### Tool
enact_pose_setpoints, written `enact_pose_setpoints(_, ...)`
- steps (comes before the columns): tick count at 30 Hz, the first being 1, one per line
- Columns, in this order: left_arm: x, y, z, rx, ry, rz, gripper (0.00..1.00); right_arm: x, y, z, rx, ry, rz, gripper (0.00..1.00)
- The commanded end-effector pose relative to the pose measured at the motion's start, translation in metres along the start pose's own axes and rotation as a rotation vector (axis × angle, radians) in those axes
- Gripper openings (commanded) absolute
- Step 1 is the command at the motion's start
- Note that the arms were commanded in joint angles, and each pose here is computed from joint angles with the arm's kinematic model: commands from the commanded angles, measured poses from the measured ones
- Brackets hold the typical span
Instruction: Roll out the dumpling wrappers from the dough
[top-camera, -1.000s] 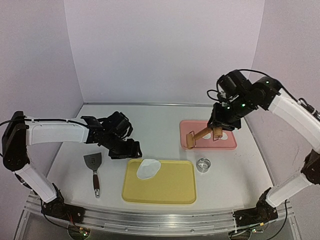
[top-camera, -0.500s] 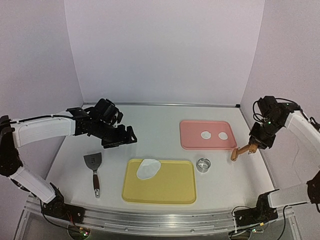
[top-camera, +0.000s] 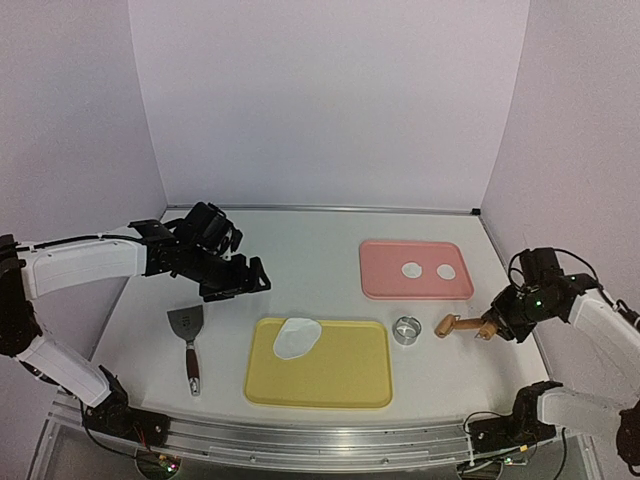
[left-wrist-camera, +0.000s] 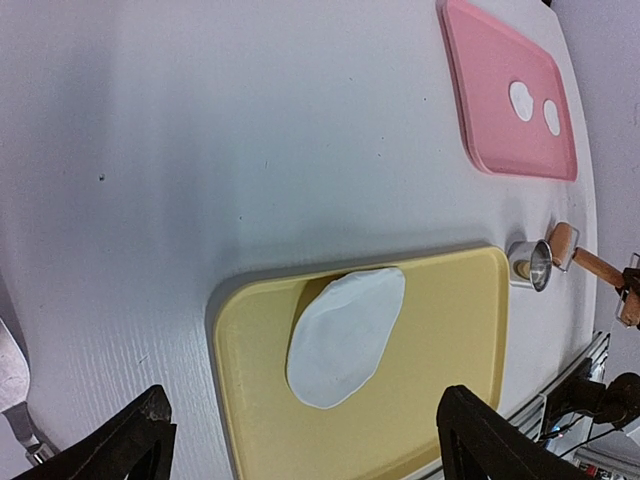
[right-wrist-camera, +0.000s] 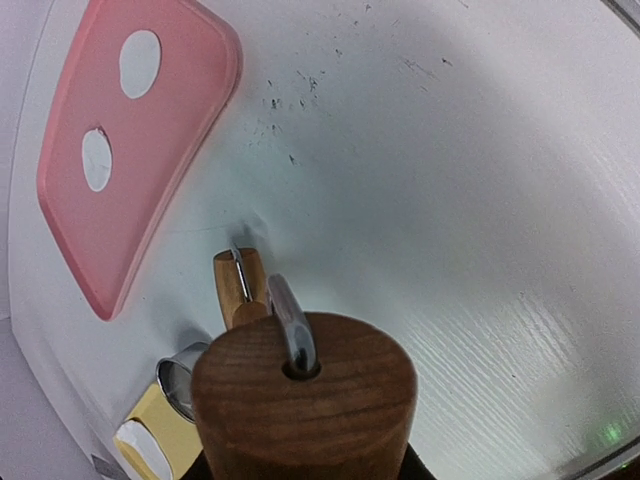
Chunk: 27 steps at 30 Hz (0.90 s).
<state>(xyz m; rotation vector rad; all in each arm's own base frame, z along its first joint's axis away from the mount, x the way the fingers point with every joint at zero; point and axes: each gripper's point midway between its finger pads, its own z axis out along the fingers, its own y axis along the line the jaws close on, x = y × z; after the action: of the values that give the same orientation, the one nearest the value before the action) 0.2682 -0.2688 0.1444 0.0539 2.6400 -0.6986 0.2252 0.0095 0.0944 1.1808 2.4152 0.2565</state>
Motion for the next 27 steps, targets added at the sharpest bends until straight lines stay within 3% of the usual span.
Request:
enact_pose_setpoints(1,-0.014,-0.009,-0.006,0.028,-0.045,-0.019,0.92,0.023,-0.062,0.027,0.176,-0.007,0.080,0.15)
enact_pose_setpoints(9,-0.014,-0.012,-0.003,0.044,-0.037,-0.017,0.92,0.056,-0.122,0.048,0.319,0.025,0.096,0.44)
enact_pose_setpoints(12,-0.013,-0.012,-0.002,0.045,-0.033,-0.017,0.92,0.062,-0.132,0.050,0.350,0.037,0.098,0.51)
enact_pose_setpoints(17,-0.012,-0.010,-0.004,0.044,-0.039,-0.016,0.92,0.058,-0.132,0.046,0.347,0.009,0.116,0.71)
enact_pose_setpoints(18,-0.011,-0.009,-0.004,0.045,-0.038,-0.016,0.92,0.049,-0.132,0.038,0.362,-0.026,0.105,0.81)
enact_pose_setpoints(22,-0.008,-0.007,-0.001,0.042,-0.029,-0.018,0.92,0.018,-0.122,0.008,0.385,-0.139,0.072,0.84)
enact_pose_setpoints(25,-0.008,-0.007,0.000,0.042,-0.028,-0.019,0.92,-0.013,-0.091,-0.017,0.319,-0.217,-0.060,0.84)
enact_pose_setpoints(27,-0.008,-0.006,0.003,0.043,-0.022,-0.018,0.92,-0.024,-0.063,-0.029,0.266,-0.192,-0.147,0.84)
